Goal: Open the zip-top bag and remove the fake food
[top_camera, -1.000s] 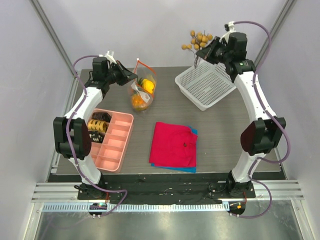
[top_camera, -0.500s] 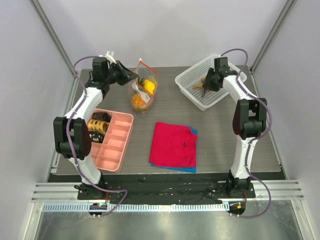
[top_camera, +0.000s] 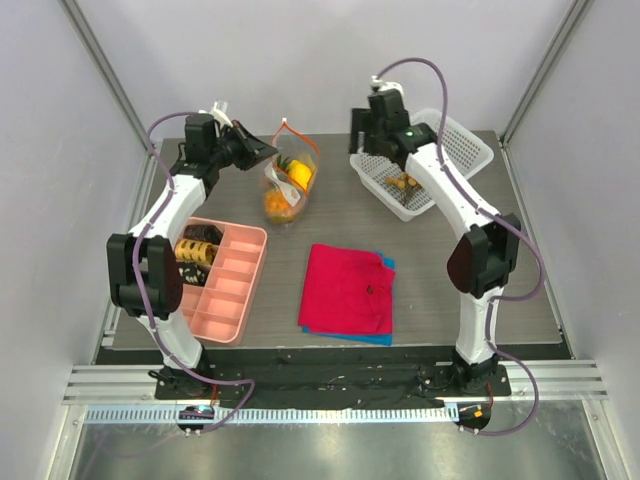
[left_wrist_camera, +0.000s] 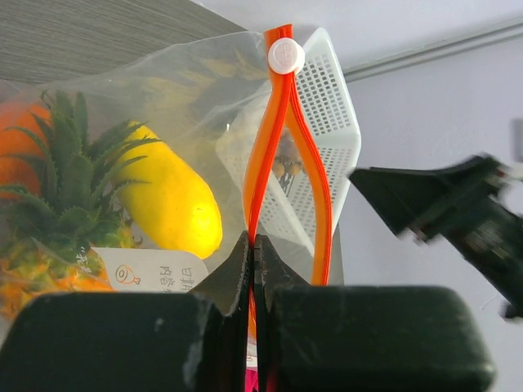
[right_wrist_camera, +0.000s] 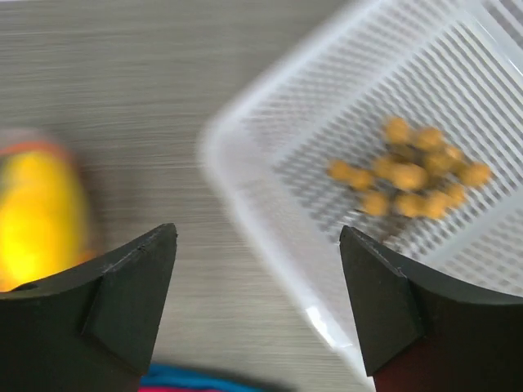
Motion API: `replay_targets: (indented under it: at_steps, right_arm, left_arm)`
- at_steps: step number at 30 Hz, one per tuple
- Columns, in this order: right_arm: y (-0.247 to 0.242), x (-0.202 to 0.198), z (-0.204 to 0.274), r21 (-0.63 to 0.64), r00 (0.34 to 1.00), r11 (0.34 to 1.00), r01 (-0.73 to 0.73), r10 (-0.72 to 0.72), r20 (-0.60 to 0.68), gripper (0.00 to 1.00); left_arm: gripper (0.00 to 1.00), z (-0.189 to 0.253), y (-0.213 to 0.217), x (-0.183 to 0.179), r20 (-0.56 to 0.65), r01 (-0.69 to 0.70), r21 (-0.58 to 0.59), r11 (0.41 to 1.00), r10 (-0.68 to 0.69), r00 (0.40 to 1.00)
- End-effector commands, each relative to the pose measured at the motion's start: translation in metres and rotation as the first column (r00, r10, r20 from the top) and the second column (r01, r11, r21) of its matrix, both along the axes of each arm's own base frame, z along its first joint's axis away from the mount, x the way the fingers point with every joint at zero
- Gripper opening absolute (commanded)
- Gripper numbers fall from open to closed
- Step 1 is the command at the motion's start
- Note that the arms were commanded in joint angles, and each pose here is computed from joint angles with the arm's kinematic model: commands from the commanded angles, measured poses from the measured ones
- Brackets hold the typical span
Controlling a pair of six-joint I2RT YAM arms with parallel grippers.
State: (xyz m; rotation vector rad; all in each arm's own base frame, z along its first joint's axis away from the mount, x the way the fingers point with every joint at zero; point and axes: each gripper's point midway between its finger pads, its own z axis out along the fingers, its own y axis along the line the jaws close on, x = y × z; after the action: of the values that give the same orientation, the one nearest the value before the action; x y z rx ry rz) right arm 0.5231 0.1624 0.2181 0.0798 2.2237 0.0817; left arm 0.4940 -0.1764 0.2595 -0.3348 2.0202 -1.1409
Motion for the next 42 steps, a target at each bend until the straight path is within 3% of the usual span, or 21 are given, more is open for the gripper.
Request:
replay_targets:
  at_steps: [1, 4, 9, 16, 22, 27, 28, 32, 42]
  right_arm:
    - [0.082, -0.028, 0.109, 0.010, 0.945, 0.973, -0.232, 0.223, 0.239, 0.83]
    - [0.124, -0.039, 0.124, 0.015, 0.896, 0.933, -0.361, 0.342, 0.282, 0.74]
    - [0.166, -0.044, 0.109, 0.041, 0.843, 0.866, -0.499, 0.474, 0.254, 0.54]
    - [0.207, -0.047, 0.064, 0.032, 0.798, 0.805, -0.593, 0.581, 0.161, 0.49]
    - [0.212, -0.044, 0.032, 0.032, 0.822, 0.824, -0.566, 0.561, 0.095, 0.43]
    - [0.195, -0.043, 0.010, -0.026, 0.868, 0.868, -0.496, 0.497, 0.019, 0.47]
    - [0.192, -0.044, 0.008, -0.034, 0.868, 0.868, -0.496, 0.497, 0.010, 0.53]
    - [0.194, -0.047, -0.006, -0.035, 0.866, 0.865, -0.500, 0.500, -0.022, 0.62]
    - [0.195, -0.050, -0.056, -0.012, 0.875, 0.879, -0.477, 0.474, -0.097, 0.71]
  left_arm:
    - [0.00, 0.024, -0.009, -0.007, 0.073, 0.037, -0.017, 0.999, -0.036, 0.997]
    - [0.00, 0.022, -0.014, -0.008, 0.071, 0.050, -0.016, 0.999, -0.049, 0.996]
    - [0.00, 0.025, -0.017, -0.011, 0.077, 0.058, -0.017, 0.998, -0.056, 0.995]
    - [0.00, 0.023, -0.021, -0.012, 0.070, 0.066, -0.019, 0.998, -0.064, 0.995]
    - [0.00, 0.024, -0.025, -0.015, 0.071, 0.078, -0.022, 0.997, -0.076, 0.995]
    - [0.00, 0.022, -0.029, -0.015, 0.065, 0.083, -0.024, 0.996, -0.081, 0.995]
    - [0.00, 0.019, -0.030, -0.015, 0.058, 0.082, -0.025, 0.996, -0.081, 0.995]
    - [0.00, 0.013, -0.034, -0.015, 0.041, 0.085, -0.027, 0.996, -0.084, 0.996]
    - [0.00, -0.014, -0.043, -0.008, -0.009, 0.076, -0.032, 0.997, -0.076, 0.997]
